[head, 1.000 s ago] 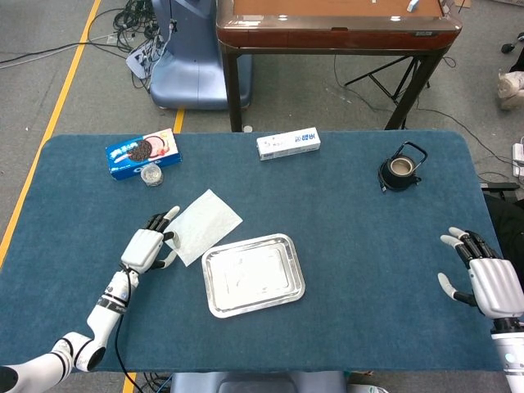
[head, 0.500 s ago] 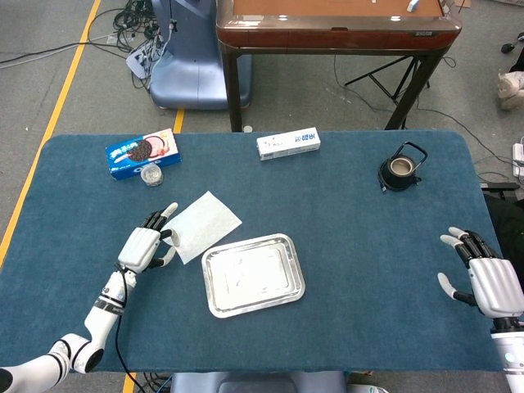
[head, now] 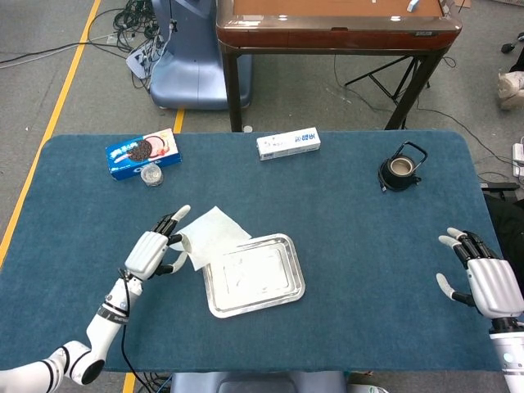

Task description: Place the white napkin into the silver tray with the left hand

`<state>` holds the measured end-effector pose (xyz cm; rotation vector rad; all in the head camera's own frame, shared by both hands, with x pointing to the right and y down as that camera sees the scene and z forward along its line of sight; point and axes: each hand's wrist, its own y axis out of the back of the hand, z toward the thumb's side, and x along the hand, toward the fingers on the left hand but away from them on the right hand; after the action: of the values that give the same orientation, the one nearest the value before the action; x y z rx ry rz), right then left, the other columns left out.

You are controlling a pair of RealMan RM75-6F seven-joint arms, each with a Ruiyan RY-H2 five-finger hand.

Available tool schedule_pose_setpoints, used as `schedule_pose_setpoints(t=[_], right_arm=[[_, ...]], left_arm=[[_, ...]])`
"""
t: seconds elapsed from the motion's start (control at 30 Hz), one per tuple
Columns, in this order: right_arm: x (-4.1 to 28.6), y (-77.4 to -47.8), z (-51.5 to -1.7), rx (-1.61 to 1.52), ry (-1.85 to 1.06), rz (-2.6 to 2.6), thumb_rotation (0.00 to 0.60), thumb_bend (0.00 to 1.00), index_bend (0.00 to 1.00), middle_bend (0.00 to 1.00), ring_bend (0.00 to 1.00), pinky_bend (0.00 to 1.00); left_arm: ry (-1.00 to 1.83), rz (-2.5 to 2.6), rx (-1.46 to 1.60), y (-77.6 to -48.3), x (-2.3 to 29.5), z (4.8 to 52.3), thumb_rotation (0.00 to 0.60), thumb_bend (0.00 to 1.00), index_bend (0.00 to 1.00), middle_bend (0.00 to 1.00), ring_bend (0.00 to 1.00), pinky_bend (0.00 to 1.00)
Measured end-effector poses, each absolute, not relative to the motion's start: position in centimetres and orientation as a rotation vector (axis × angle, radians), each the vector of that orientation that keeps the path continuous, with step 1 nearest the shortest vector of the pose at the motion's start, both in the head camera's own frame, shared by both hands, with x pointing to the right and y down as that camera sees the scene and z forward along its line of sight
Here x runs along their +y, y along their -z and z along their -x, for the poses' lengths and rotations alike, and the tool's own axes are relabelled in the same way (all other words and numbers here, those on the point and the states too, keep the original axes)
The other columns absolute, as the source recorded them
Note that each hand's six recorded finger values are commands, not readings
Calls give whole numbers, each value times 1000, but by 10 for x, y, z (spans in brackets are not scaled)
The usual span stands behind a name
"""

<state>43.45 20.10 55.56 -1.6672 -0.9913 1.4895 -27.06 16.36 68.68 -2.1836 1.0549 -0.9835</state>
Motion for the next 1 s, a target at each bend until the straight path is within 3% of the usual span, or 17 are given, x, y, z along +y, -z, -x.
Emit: schedule_pose_setpoints(t=[0.4,1.0], right_arm=[[201,-554,-433,-991,-1482,1670,600,341,225,168,109,309],[202,-553,-433,-994,-1478,1671,600,341,225,168,109,309]], left_arm=[[881,2364,1023,-647,190,242,600,469,576,0,0,66],[911,2350,853,-663,221,236,600,469,576,0,0,66]])
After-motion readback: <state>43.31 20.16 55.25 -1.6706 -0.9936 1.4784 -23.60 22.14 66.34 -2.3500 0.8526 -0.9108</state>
